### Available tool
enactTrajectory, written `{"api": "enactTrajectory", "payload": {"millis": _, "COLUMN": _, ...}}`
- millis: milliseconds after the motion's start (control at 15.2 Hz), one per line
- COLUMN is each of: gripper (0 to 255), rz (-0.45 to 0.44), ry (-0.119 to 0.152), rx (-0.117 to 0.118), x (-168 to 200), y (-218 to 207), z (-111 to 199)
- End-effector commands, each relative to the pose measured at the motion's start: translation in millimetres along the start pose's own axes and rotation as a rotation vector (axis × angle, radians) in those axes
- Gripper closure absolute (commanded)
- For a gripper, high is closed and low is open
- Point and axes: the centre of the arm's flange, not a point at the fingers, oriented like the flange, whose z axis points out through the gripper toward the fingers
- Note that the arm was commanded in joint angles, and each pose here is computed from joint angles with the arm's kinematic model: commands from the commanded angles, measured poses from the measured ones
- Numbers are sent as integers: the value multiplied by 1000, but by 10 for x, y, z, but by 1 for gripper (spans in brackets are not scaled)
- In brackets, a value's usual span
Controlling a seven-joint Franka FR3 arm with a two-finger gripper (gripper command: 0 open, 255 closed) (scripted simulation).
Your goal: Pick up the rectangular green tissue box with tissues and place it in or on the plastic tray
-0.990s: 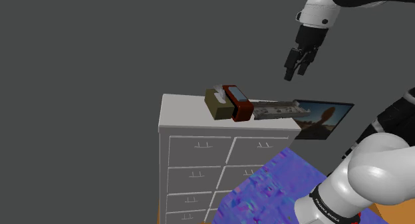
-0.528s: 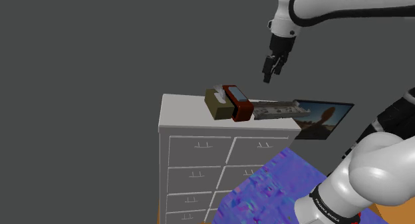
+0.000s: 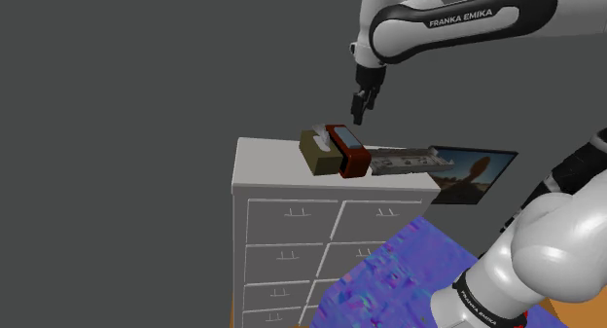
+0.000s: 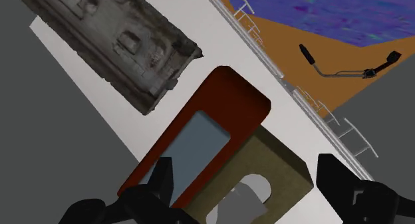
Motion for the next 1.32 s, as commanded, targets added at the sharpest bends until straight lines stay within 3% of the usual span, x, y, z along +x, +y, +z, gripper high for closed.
{"api": "enactTrajectory", "payload": {"millis": 0, "gripper": 0, "rz": -46, "ry": 4, "rx": -26, "x": 225, "y": 9, "z": 126}}
{"api": "enactTrajectory", "payload": {"millis": 792, "gripper": 0, "rz": -309, "ry": 20, "rx": -178, "x": 1600, "y": -263, "z": 800}}
{"api": "enactTrajectory", "payload": {"millis": 1254, "gripper": 0, "rz": -310, "ry": 20, "rx": -179, "x": 1623, "y": -211, "z": 1115}}
